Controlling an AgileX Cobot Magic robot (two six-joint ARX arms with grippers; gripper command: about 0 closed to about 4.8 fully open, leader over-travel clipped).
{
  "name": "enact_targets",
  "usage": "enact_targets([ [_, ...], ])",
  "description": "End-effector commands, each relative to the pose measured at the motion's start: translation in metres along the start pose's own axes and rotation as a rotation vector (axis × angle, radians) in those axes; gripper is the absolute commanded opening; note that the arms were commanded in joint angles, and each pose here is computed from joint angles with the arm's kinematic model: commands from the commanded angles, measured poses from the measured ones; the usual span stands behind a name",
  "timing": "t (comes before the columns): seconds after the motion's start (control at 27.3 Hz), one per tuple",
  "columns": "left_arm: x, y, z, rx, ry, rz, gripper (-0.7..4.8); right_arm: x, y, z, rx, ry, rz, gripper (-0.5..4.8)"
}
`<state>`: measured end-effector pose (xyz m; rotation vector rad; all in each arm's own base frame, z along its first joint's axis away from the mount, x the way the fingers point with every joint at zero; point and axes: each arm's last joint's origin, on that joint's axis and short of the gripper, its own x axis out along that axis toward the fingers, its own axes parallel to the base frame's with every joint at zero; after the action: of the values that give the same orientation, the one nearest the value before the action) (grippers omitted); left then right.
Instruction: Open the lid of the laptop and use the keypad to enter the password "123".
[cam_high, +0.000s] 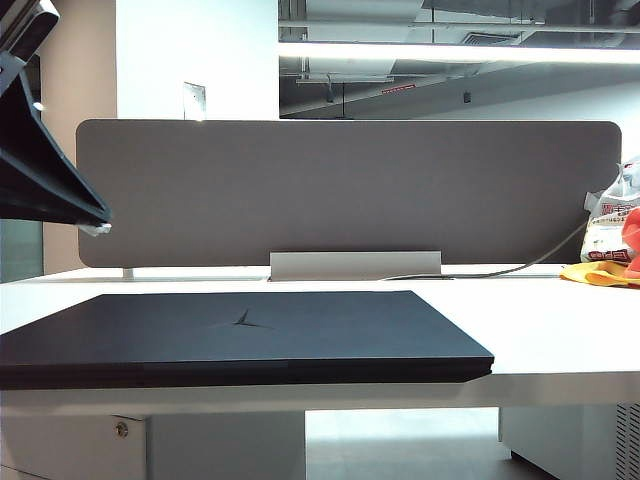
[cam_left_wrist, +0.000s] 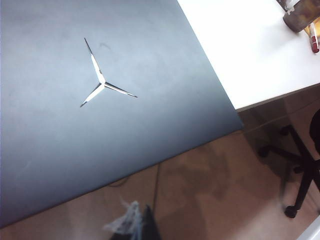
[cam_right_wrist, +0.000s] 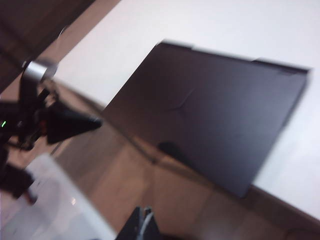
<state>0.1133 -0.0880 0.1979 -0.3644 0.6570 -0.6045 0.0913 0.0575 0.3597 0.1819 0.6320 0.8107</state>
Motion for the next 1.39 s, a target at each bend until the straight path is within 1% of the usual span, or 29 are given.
enact_targets([
  [0.04,-0.001,-0.001,0.002,-0.011,-0.004,-0.012,-0.06,0.015,0.004,0.003,-0.032,0.056,0.020,-0.05],
  [0.18,-0.001,-0.001,0.000,-0.021,0.008,-0.007,-0.06,0.031,0.011,0.003,-0.074,0.110,0.014,-0.05],
  [0.26,0.000,0.000,-0.001,-0.034,0.019,0.000,-0.06,0.036,0.015,0.004,-0.093,0.117,0.035,-0.05],
  [0.37,-0.001,0.001,-0.002,-0.037,0.035,0.009,-0.05,0.041,0.020,0.006,-0.116,0.104,0.069,-0.05],
  [0.59,0.000,0.001,-0.005,-0.046,0.063,0.004,-0.06,0.035,0.024,0.013,-0.127,0.067,0.063,-0.05],
  [0.77,0.001,0.001,-0.005,-0.116,0.084,-0.014,0.02,0.034,0.024,0.014,-0.130,0.063,0.057,-0.05],
  [0.8,0.002,0.001,-0.005,-0.137,0.088,-0.014,0.19,0.035,0.024,0.014,-0.132,0.064,0.051,-0.05],
  [0.84,0.004,0.001,-0.006,-0.169,0.106,-0.024,0.50,0.035,0.024,0.014,-0.132,0.062,0.045,-0.05],
  [0.91,0.007,0.001,-0.008,-0.216,0.143,-0.033,0.89,0.036,0.024,0.014,-0.140,0.065,0.044,-0.05],
  [0.99,0.012,0.002,-0.009,-0.255,0.182,-0.036,0.94,0.036,0.024,0.014,-0.142,0.063,0.041,-0.05],
  [1.06,0.017,0.003,-0.010,-0.291,0.201,-0.041,0.94,0.036,0.023,0.014,-0.146,0.059,0.026,-0.05],
  [1.21,0.030,0.001,-0.007,-0.370,0.219,-0.088,0.94,0.037,0.023,0.014,-0.146,0.061,0.022,-0.05],
  [1.35,0.041,0.003,-0.008,-0.434,0.231,-0.084,0.95,0.037,0.023,0.014,-0.145,0.065,0.021,-0.05],
  [1.39,0.044,0.004,-0.008,-0.458,0.241,-0.080,1.08,0.038,0.023,0.014,-0.145,0.065,0.021,-0.05],
])
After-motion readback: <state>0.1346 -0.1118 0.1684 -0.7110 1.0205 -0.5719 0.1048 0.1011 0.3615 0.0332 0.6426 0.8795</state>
